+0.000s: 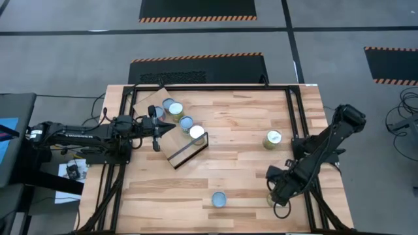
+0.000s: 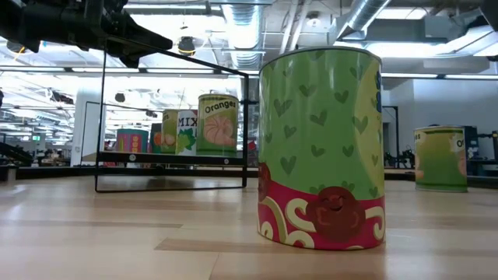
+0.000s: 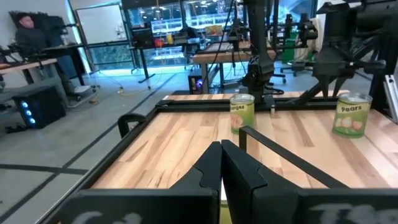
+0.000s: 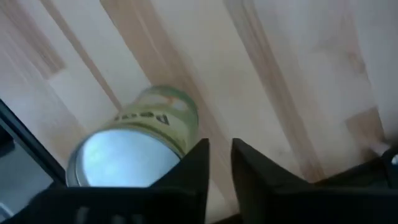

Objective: Pick and place cans onto a shelf
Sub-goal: Put the canned pears on the shelf

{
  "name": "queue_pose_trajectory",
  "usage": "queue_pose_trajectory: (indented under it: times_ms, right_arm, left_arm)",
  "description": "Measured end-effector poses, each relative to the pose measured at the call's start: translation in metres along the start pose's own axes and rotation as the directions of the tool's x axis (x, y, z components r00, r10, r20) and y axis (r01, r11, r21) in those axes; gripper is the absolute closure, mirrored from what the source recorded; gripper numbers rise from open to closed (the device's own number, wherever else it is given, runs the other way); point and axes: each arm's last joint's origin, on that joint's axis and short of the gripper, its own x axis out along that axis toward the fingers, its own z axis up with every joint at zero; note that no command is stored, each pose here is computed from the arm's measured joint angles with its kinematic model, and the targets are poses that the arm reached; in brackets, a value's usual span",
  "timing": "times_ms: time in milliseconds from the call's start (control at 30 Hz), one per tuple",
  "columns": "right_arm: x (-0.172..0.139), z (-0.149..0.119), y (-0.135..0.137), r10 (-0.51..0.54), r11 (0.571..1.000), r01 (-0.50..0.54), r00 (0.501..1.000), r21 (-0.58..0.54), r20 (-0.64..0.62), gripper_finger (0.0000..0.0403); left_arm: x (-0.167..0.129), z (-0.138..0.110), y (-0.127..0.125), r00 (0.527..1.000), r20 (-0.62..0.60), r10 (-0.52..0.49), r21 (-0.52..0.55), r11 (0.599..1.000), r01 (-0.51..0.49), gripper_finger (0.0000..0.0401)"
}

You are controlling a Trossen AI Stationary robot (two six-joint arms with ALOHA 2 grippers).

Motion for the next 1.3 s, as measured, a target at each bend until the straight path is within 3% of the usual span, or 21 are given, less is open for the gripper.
queue_pose_trajectory:
  times_ms: [233, 467, 633, 900, 1067, 1300]
  right_arm:
    - [-0.008, -0.001, -0.006, 0.020, 1.000, -0.020, 1.000, -0.003, -0.011, 0.0238]
    - [-0.021, -0.011, -0.011, 0.077, 0.997, -0.077, 0.997, 0.026, 0.008, 0.0224]
    - [-0.022, -0.019, -0.001, 0.156, 0.988, -0.155, 0.986, -0.023, 0.059, 0.0231]
    - [-0.003, -0.021, 0.007, 0.063, 0.998, -0.062, 0.996, -0.019, 0.062, 0.0246]
    - [0.001, -0.018, 0.011, 0.058, 0.998, -0.057, 0.997, -0.035, 0.047, 0.0257]
    - [0.001, -0.013, 0.011, 0.069, 0.995, -0.064, 0.996, -0.079, 0.053, 0.0314]
  left_arm:
    - [0.000, 0.000, 0.000, 1.000, 0.001, 0.000, 0.000, 1.000, 0.000, 0.0401]
    - [0.000, 0.000, 0.000, 1.000, 0.001, 0.001, 0.040, 0.999, -0.001, 0.0401]
    - [0.000, 0.000, 0.000, 1.000, 0.002, 0.001, 0.046, 0.999, -0.001, 0.0401]
    - [0.000, 0.000, 0.000, 1.000, 0.002, 0.001, 0.044, 0.999, -0.001, 0.0401]
    - [0.000, 0.000, 0.000, 1.000, 0.002, 0.001, 0.041, 0.999, -0.001, 0.0401]
    - [0.000, 0.000, 0.000, 1.000, 0.002, 0.001, 0.041, 0.999, -0.001, 0.0401]
